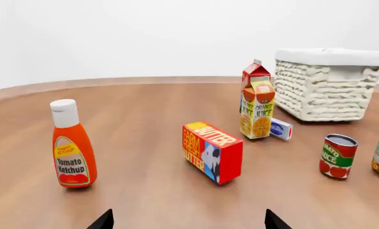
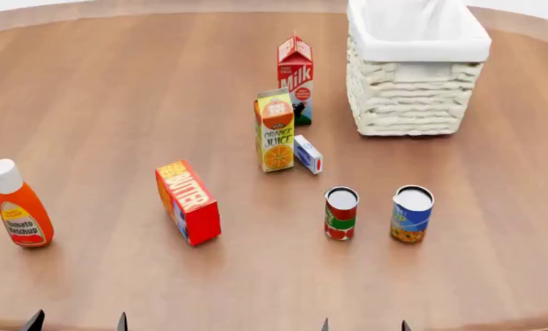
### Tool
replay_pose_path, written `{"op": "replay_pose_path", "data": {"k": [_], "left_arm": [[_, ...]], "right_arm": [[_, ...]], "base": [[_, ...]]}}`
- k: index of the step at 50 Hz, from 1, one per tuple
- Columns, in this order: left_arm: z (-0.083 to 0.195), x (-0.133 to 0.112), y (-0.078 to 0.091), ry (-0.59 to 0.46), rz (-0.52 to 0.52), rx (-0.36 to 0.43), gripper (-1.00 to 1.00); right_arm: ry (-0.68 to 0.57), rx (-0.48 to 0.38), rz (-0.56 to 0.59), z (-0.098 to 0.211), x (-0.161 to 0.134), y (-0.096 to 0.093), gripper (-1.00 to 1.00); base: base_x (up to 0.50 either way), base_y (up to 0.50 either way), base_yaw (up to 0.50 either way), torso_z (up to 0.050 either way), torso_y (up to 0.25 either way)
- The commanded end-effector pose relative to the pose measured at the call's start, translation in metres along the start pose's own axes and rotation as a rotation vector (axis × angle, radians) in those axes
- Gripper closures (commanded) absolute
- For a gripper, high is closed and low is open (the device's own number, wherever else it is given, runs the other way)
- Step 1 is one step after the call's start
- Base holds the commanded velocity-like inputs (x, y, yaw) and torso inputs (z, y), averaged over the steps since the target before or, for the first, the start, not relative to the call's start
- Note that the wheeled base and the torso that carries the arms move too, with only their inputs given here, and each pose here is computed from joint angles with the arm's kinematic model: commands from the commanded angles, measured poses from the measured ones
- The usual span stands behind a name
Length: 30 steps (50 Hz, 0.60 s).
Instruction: Pick up the orange juice, and put it in the basket.
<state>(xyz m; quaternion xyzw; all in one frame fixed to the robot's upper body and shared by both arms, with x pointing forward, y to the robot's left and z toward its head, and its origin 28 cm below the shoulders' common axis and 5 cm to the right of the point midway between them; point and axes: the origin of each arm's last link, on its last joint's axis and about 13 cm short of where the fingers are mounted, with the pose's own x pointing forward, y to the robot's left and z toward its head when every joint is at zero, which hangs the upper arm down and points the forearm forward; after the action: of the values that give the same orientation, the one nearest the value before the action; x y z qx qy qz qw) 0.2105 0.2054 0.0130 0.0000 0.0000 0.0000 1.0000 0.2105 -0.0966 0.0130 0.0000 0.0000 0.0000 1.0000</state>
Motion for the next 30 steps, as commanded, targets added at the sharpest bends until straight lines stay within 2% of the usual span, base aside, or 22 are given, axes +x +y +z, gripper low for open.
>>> {"op": "replay_pose_path", "data": {"k": [1, 30], "left_arm": [[0.0, 0.0, 0.0, 0.0, 0.0, 0.0, -1.0], [0.0, 0.0, 0.0, 0.0, 0.0, 0.0, -1.0]], "right_arm": [[0.0, 0.0, 0.0, 0.0017, -0.0011, 0.0002, -1.0], [0.013, -0.044, 0.011, 0.0014, 0.0034, 0.0032, -1.0]], "base": [[0.0, 0.0, 0.0, 0.0, 0.0], [0.02, 0.0, 0.0, 0.0, 0.0]]}}
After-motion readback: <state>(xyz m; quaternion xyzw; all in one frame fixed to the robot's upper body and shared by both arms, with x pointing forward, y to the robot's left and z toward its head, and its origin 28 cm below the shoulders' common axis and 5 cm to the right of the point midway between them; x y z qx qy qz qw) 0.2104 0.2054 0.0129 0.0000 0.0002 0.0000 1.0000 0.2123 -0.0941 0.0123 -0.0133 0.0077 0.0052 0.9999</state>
